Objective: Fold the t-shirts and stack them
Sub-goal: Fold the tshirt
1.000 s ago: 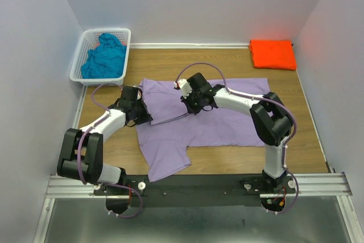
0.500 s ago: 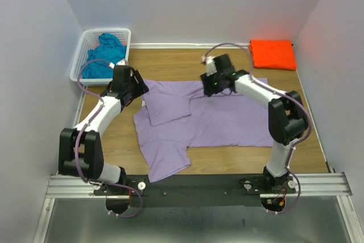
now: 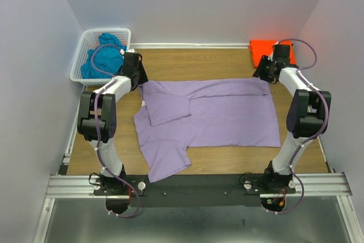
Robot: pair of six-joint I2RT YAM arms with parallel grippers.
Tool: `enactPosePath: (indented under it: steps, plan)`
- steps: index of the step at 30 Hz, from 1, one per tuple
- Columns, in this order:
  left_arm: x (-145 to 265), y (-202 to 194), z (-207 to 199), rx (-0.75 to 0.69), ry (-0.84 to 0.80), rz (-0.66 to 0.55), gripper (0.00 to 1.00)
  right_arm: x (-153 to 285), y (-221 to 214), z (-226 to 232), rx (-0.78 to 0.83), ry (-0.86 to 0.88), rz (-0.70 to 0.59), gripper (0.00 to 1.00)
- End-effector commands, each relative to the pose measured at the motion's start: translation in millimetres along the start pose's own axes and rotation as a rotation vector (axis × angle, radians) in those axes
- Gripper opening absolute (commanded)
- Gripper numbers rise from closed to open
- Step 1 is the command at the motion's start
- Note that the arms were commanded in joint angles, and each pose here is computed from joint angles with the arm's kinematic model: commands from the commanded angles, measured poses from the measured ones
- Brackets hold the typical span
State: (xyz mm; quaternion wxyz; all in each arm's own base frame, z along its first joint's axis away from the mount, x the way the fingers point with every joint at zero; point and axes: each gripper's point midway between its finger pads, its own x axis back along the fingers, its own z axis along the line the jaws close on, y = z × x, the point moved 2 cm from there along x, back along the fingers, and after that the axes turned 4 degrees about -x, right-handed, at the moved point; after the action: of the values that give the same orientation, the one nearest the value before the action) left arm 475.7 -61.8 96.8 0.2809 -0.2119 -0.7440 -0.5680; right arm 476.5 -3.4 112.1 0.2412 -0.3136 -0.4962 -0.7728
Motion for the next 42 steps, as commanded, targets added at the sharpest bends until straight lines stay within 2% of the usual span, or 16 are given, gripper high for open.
enactPosePath:
  steps: [1, 10, 13, 14, 16, 20, 21, 24, 27, 28, 30, 33, 37, 42]
  plan:
    - [-16, 10, 7, -0.024, 0.047, -0.029, 0.49, -19, -6, -15, -0.111, 0.014, 0.023, 0.51]
    - [-37, -9, 18, -0.041, 0.106, 0.028, 0.34, -48, -16, -39, -0.2, -0.002, 0.032, 0.47]
    - [-42, -19, 24, -0.048, 0.134, 0.054, 0.26, -57, -20, -49, -0.213, -0.014, 0.039, 0.47]
    - [-43, -24, 28, -0.05, 0.156, 0.07, 0.17, -59, -20, -55, -0.218, -0.022, 0.038, 0.47]
    - [-47, -31, 33, -0.053, 0.185, 0.102, 0.13, -64, -24, -66, -0.235, -0.036, 0.049, 0.47]
    - [-47, -30, 42, -0.046, 0.237, 0.108, 0.12, -66, -27, -88, -0.256, -0.072, 0.053, 0.47]
    - [-47, -31, 43, -0.043, 0.247, 0.119, 0.07, -67, -27, -93, -0.263, -0.078, 0.054, 0.47]
    - [-48, -30, 45, -0.039, 0.261, 0.133, 0.03, -64, -24, -110, -0.287, -0.103, 0.043, 0.47]
    - [-44, -28, 39, -0.015, 0.229, 0.128, 0.03, -62, -20, -106, -0.26, -0.071, 0.041, 0.47]
    - [-34, -8, 27, 0.01, 0.173, 0.064, 0.09, -62, -19, -100, -0.256, -0.032, 0.051, 0.47]
    - [-27, 5, 21, 0.021, 0.139, 0.018, 0.2, -62, -19, -99, -0.249, -0.027, 0.051, 0.47]
    - [-10, 26, -5, 0.016, 0.014, -0.043, 0.31, -62, -21, -100, -0.237, -0.026, 0.056, 0.47]
    - [-4, 40, -37, 0.018, -0.142, -0.097, 0.34, -63, -24, -102, -0.232, -0.03, 0.064, 0.47]
    - [-22, 27, -47, 0.002, -0.19, -0.037, 0.35, -63, -25, -103, -0.229, -0.032, 0.066, 0.47]
